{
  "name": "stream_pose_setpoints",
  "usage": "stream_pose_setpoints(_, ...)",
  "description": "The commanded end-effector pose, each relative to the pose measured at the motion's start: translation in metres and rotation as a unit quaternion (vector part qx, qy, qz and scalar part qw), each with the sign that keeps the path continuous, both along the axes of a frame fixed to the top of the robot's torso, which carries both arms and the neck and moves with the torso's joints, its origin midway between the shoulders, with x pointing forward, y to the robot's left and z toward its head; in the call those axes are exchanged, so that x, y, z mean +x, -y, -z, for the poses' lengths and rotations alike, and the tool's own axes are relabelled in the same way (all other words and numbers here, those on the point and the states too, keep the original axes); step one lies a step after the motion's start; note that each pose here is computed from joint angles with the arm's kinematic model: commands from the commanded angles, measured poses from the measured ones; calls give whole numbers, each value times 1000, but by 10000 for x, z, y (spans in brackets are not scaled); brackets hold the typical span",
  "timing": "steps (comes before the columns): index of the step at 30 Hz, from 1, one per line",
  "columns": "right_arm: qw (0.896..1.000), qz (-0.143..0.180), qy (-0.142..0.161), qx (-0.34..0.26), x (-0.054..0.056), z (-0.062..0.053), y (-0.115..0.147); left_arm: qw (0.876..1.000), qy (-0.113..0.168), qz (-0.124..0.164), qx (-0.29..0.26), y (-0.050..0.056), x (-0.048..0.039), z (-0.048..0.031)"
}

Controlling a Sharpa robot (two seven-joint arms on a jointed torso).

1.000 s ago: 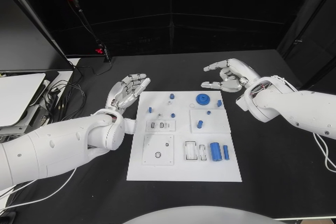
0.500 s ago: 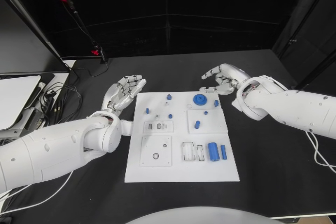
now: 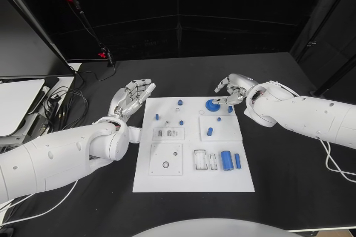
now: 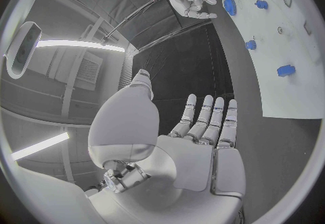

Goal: Assemble the parts on the task board

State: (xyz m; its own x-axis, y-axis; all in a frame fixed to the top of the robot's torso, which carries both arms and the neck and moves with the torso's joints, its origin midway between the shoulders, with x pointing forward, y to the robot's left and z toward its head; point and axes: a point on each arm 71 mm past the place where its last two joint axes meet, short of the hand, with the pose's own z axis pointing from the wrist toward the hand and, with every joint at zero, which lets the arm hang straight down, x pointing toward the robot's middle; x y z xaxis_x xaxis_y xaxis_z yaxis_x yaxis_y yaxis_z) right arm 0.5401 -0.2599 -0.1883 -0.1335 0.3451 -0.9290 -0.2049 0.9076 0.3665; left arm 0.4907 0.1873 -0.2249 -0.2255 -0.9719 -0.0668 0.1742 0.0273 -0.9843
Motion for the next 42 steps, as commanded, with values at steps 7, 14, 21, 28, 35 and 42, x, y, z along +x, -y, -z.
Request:
stream_pose_setpoints(7, 999, 3, -26, -39, 27, 55, -37, 985, 168, 13, -38, -38, -79, -237)
stream_pose_setpoints(14, 998, -2, -33, -60, 36, 97, -99, 985, 168, 13, -37, -35, -78, -235)
stream_pose_setpoints(21, 997, 0, -41, -70, 40, 131, -128, 985, 168, 14, -38, -32, -79, -234)
stream_pose_setpoints(28, 996, 2, -47, -75, 52, 149, -153, 985, 167, 15, -38, -32, -81, -234)
stream_pose_setpoints(35, 996, 5, -51, -78, 58, 161, -157, 985, 167, 15, -38, -30, -80, -234)
stream_pose_setpoints(42, 995, 8, -54, -80, 60, 169, -167, 985, 167, 15, -38, -33, -78, -232)
